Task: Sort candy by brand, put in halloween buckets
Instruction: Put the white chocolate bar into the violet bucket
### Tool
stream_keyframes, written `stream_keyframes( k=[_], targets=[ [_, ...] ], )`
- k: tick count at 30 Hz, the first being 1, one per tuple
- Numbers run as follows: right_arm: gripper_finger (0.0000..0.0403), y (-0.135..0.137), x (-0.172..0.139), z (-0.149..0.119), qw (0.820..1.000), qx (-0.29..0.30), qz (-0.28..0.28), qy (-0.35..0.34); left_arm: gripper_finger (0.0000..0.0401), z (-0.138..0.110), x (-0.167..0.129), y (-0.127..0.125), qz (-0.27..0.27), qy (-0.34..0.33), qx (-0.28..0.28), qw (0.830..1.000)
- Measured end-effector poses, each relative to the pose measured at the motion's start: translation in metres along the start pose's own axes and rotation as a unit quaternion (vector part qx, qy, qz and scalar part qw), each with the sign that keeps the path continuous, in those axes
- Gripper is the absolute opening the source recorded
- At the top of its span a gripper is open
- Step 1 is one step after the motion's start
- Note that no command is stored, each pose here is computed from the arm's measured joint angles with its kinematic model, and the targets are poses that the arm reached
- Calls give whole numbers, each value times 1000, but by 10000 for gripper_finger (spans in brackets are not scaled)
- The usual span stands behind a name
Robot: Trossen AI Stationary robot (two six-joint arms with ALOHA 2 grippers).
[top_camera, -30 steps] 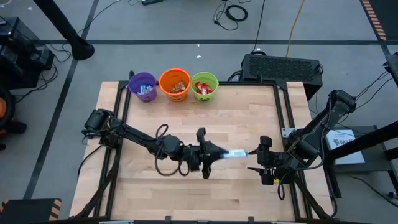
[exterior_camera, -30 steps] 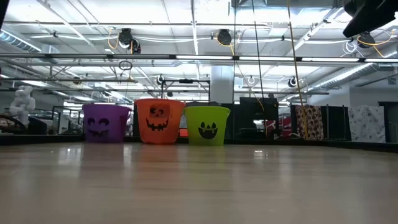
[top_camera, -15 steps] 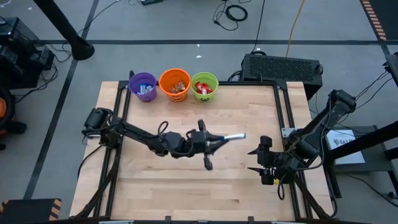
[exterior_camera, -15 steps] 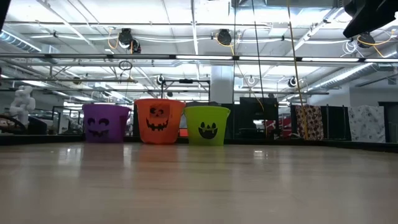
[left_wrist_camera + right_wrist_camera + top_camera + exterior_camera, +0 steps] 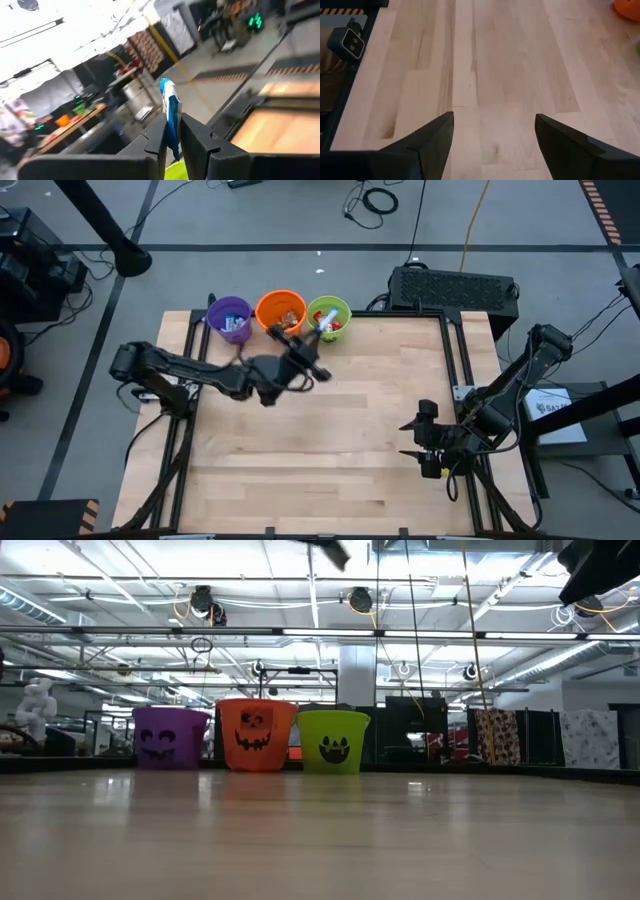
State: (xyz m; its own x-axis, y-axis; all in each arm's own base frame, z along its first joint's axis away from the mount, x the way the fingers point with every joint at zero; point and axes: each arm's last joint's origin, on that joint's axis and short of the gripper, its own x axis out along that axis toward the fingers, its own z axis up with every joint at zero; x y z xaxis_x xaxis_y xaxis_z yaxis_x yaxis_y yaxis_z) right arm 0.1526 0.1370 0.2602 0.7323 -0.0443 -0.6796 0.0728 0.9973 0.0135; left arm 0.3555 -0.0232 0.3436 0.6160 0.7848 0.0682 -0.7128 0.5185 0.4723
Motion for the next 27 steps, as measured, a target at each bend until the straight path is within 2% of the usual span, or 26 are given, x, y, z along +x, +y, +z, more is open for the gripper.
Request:
stream_keyframes(
  k=[5, 12, 17, 20, 27],
  targets=[
    [270, 0, 0, 0, 1000, 3, 1, 0, 51, -10, 6, 43, 13, 48, 29, 998],
    [270, 0, 0, 0, 1000, 11, 1, 1, 51, -36, -14, 108, 9, 165, -19, 986],
    [270, 0, 0, 0, 1000, 10, 0, 0, 51, -59, -32, 144, 43, 251, -48, 966],
    [270, 0, 0, 0, 1000, 10, 0, -1, 51, -72, -37, 160, 72, 296, -47, 951],
    [270, 0, 0, 0, 1000, -2, -1, -2, 51, -108, -25, 185, 155, 388, -34, 908]
  ],
)
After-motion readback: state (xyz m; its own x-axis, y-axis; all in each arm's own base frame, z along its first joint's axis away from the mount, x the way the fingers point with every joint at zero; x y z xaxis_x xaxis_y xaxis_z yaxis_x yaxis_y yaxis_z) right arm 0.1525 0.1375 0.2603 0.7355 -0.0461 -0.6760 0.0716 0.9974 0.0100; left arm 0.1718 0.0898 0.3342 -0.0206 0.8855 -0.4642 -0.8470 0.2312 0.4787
